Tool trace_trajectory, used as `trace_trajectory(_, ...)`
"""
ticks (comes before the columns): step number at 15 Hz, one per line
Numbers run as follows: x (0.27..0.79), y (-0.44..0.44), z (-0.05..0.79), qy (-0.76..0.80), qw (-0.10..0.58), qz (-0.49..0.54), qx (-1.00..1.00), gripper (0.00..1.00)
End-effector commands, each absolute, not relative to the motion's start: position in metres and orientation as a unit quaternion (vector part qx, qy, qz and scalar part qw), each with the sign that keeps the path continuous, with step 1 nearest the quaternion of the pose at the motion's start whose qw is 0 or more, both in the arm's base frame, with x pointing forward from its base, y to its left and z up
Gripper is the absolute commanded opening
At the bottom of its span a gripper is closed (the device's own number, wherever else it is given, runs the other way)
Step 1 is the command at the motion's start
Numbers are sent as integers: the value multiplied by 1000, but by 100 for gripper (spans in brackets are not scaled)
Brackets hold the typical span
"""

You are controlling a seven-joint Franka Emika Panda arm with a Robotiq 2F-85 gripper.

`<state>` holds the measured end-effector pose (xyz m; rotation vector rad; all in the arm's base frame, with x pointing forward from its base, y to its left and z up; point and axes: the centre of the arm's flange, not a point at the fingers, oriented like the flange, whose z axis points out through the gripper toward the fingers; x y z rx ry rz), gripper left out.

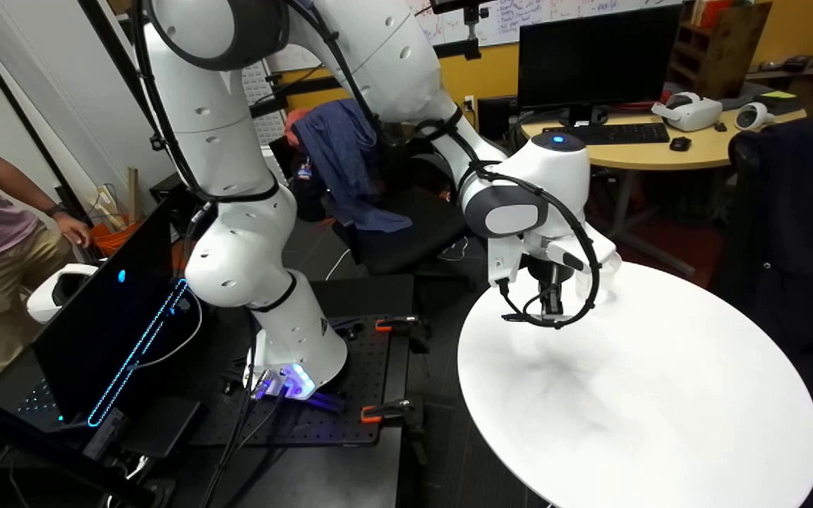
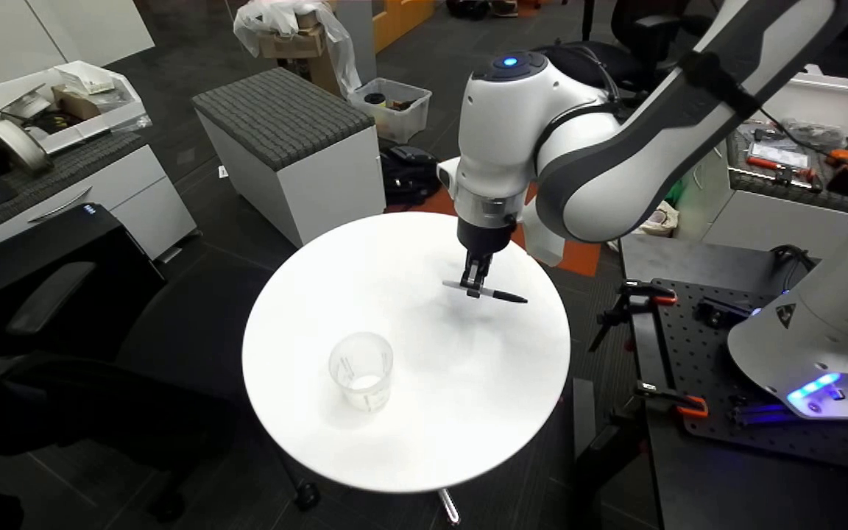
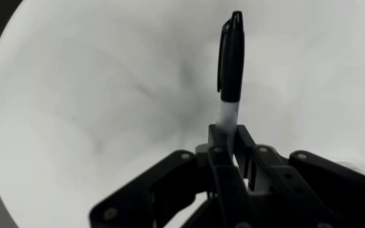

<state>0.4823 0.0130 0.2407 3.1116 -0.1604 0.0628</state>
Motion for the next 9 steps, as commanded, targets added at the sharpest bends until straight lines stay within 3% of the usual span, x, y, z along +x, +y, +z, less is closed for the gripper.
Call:
trace_trajectory(1,494,22,258,-95,44,17,994,3)
trace_trajectory(9,526,38,285,-180,85,34,979,3)
